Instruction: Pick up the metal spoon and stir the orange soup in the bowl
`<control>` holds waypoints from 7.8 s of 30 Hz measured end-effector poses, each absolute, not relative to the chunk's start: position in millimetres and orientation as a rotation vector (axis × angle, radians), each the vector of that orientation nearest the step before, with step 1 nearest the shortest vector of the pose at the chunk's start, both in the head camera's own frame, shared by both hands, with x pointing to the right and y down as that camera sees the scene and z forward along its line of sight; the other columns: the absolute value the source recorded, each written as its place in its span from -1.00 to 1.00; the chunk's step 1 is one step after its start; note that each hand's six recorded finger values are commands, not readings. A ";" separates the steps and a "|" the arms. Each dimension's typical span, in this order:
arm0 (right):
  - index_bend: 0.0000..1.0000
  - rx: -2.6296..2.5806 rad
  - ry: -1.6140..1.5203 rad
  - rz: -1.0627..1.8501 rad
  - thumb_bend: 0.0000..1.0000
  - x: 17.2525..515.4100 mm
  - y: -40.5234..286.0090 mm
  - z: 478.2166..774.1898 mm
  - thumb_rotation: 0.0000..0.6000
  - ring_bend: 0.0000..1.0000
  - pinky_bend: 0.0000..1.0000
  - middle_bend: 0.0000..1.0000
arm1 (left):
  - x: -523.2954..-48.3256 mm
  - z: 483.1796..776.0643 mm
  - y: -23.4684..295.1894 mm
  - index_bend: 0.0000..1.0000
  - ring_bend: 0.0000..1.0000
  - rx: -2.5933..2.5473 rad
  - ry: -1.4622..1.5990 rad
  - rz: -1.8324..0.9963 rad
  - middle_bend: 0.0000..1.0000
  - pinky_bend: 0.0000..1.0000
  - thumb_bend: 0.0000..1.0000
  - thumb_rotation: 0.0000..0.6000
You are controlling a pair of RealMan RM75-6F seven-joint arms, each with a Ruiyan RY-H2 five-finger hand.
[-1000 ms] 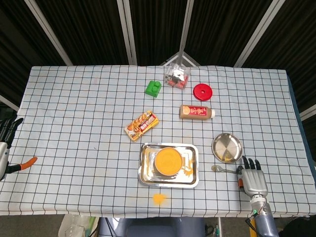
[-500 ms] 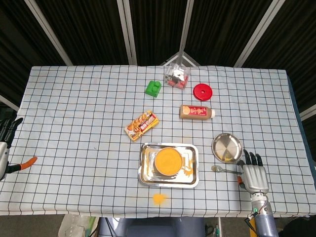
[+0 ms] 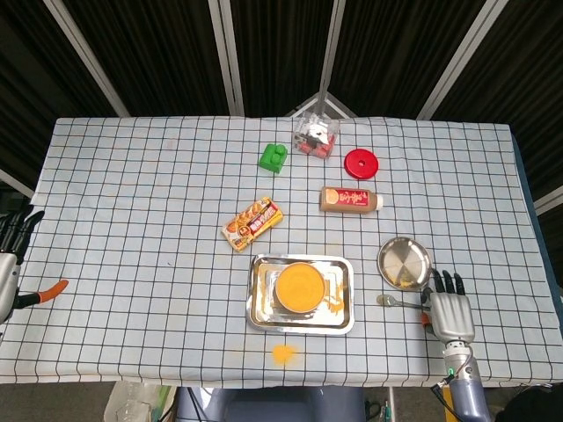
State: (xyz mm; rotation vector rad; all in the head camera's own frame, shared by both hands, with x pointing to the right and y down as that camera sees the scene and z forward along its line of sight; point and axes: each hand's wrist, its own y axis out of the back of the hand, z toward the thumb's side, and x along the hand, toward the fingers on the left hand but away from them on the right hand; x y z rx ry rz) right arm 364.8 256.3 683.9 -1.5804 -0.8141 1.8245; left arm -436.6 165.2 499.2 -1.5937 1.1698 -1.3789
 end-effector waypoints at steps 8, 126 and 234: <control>0.03 -1.608 -0.831 1.814 -0.18 359.0 253.7 689.0 1.00 -1.00 -1.00 -0.78 | -437.3 500.2 164.4 -1.00 -1.00 -1.584 1.168 -1.385 -1.00 -1.00 -1.00 1.00; 0.34 -1.582 -0.670 1.497 -0.02 185.1 199.0 647.2 1.00 -1.00 -1.00 -0.59 | -442.2 488.6 153.5 -1.00 -1.00 -1.631 1.260 -1.349 -1.00 -1.00 -1.00 1.00; -0.13 -1.637 -0.675 1.429 -0.02 164.4 227.0 652.2 1.00 -0.95 -1.00 -0.23 | -440.4 488.9 152.9 -1.00 -1.00 -1.643 1.266 -1.340 -1.00 -1.00 -1.00 1.00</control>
